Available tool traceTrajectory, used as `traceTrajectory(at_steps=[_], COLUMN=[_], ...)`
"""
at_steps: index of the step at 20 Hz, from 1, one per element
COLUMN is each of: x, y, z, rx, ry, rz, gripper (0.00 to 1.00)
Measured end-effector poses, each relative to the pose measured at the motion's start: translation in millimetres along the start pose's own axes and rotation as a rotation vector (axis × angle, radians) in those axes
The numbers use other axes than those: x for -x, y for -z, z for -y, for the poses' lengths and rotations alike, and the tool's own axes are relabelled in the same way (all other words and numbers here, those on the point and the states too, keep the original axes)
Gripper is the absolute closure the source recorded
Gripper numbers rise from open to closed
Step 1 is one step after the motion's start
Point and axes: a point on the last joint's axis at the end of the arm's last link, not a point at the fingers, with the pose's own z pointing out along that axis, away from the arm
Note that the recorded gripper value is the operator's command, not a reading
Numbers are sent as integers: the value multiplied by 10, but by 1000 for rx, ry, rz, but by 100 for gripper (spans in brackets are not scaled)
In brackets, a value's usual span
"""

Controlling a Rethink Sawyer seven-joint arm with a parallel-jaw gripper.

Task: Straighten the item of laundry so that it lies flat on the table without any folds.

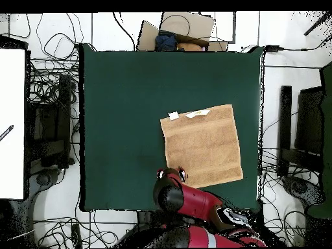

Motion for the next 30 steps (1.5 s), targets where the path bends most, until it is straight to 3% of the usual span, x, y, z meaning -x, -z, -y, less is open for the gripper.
traceTrajectory(at_steps=[16, 23, 30], x=[409, 495, 502], y=[-279, -456, -472], z=[169, 212, 209], rx=[-30, -33, -33], ry=[12, 13, 16], rz=[60, 66, 67], gripper=[0, 0, 0])
